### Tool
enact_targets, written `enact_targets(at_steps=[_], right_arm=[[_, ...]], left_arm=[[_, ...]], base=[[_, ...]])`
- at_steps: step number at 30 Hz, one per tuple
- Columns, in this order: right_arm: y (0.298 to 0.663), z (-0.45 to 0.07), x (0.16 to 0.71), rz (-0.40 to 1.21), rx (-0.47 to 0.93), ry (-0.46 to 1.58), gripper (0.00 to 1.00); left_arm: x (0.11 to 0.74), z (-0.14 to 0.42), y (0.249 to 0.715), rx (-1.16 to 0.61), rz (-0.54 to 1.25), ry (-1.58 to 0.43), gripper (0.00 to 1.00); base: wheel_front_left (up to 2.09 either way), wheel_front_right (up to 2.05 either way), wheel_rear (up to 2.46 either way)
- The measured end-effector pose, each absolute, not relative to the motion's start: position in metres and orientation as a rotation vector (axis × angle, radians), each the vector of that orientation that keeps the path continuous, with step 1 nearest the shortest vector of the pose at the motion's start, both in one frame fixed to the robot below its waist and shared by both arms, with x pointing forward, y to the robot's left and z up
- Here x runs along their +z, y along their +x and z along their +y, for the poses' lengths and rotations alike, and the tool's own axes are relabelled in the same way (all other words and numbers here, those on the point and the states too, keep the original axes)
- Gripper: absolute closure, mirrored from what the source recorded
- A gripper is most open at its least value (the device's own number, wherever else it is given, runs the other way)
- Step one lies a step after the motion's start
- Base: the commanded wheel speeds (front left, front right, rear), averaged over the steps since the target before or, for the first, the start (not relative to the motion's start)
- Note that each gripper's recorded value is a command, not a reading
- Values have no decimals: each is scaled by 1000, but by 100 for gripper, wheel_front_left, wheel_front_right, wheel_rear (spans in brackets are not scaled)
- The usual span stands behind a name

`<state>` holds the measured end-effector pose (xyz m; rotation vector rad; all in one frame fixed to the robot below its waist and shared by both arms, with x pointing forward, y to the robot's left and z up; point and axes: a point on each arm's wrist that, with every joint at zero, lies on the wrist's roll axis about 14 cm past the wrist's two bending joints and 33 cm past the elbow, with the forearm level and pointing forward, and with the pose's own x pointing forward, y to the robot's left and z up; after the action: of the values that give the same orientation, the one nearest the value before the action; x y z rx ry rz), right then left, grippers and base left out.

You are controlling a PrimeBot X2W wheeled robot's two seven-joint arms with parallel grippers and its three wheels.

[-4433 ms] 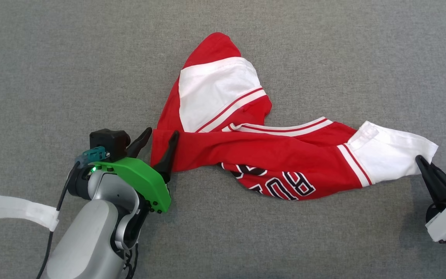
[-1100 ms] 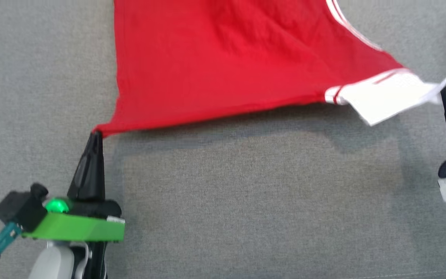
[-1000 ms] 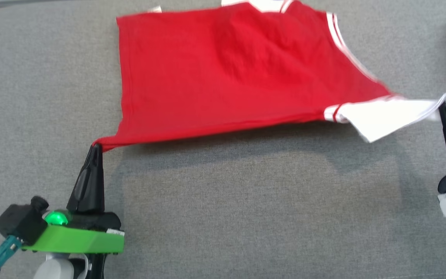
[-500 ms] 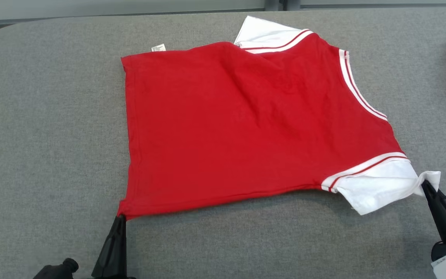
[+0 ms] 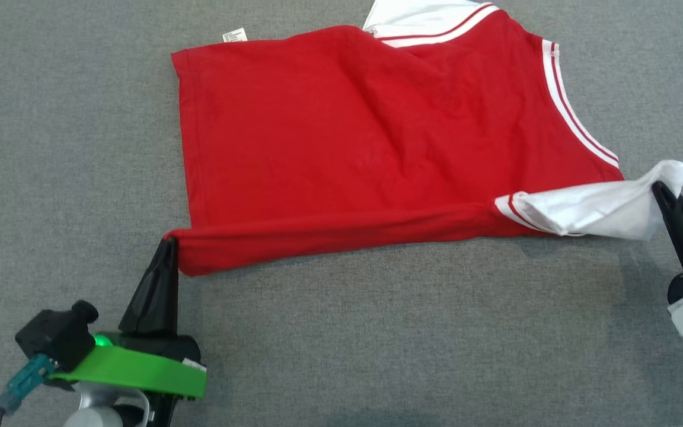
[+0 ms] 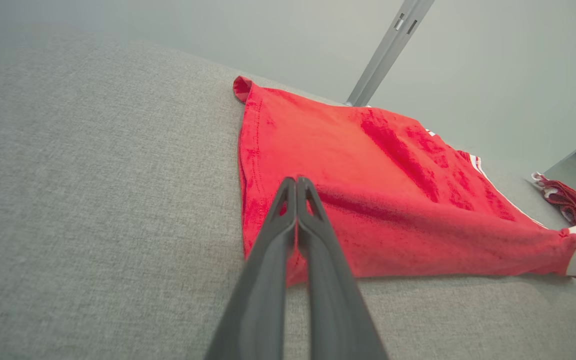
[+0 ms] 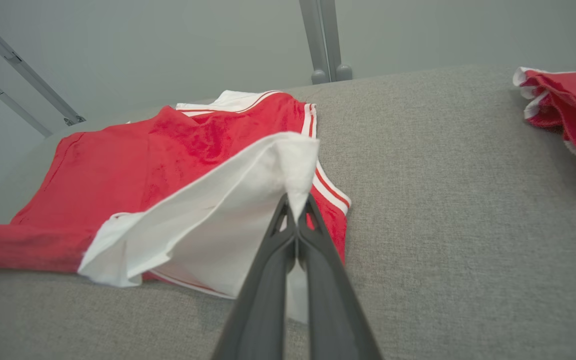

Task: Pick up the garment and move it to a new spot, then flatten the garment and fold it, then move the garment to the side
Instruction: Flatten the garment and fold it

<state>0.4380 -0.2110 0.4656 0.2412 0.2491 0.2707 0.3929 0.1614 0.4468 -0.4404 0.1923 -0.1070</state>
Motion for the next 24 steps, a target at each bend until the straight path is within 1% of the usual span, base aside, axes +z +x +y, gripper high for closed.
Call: enact_targets(at_steps=[7, 11, 15, 21, 22, 23, 24], right_arm=[[484, -212, 465, 238, 265, 232, 100], [504, -199, 460, 251, 295, 217, 100], [517, -190, 452, 276, 314, 203, 100], [524, -189, 443, 302, 312, 178, 100], [524, -191, 442, 303, 305, 172, 54], [525, -193, 441, 304, 299, 166, 0], [525, -193, 442, 302, 298, 163, 0]], left_arm=[[454, 151, 433, -148, 181, -409, 100], [452, 149, 451, -156, 193, -374, 100], [440, 152, 460, -147, 231, -343, 100], [424, 159, 465, -112, 274, -325, 100], [418, 159, 463, -105, 295, -326, 96], [412, 159, 461, -99, 321, -334, 76], [408, 158, 459, -97, 339, -335, 50]], base=[[0, 0, 0], [0, 0, 0], [0, 0, 0], [0, 0, 0], [0, 0, 0], [0, 0, 0], [0, 0, 0]])
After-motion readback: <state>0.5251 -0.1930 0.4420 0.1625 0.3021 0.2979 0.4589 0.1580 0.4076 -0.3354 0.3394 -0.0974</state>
